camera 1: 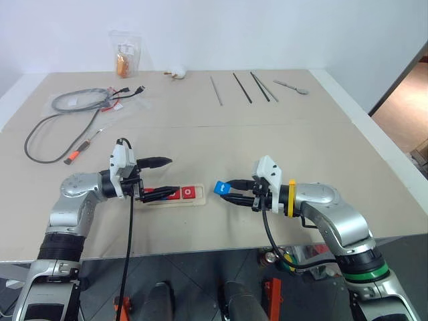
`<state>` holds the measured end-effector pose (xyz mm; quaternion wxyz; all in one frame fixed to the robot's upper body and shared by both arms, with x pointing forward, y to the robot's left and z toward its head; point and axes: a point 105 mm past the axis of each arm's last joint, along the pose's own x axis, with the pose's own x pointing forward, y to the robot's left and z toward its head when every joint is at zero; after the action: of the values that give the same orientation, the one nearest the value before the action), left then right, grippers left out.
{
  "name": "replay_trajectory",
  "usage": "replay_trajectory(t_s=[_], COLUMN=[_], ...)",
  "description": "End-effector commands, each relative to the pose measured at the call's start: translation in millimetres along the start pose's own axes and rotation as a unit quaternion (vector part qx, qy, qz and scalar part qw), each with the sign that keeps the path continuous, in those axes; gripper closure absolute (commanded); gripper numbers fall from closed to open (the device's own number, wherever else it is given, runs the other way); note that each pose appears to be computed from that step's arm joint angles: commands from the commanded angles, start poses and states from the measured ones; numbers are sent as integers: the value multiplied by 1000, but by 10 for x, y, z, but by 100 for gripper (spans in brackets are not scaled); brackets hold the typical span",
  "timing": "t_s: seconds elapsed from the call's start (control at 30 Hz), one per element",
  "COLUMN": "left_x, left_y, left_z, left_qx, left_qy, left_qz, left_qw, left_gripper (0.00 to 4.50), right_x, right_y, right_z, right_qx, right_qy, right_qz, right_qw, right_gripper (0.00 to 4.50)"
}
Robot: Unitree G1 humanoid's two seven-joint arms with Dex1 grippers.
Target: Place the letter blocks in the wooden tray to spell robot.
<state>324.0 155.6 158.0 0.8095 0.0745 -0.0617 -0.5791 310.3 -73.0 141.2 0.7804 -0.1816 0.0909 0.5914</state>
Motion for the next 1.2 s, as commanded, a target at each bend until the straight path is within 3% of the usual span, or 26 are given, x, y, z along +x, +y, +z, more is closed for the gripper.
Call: replay_trajectory(t_s=[0.03,0.17,0.5,1.2], left_x=[-95,-164,-418,-354], left_y=[64,31,-201,-235], left_z=[172,168,98,57], left_qx=[26,27,7,0], left_qy=[-16,-8,24,9], left_qz=[17,23,24,45], left_qw=[999,999,999,999], left_gripper=[0,0,0,0], right_x=[99,155,335,463], right_y=[-89,-251,-300,-312], right_z=[84,109,70,89], right_qx=[-52,-66,-90,-147], right_qy=[16,33,57,114], right_qz=[39,51,117,170], right_qw=[998,996,987,968], right_gripper=[333,333,333,333])
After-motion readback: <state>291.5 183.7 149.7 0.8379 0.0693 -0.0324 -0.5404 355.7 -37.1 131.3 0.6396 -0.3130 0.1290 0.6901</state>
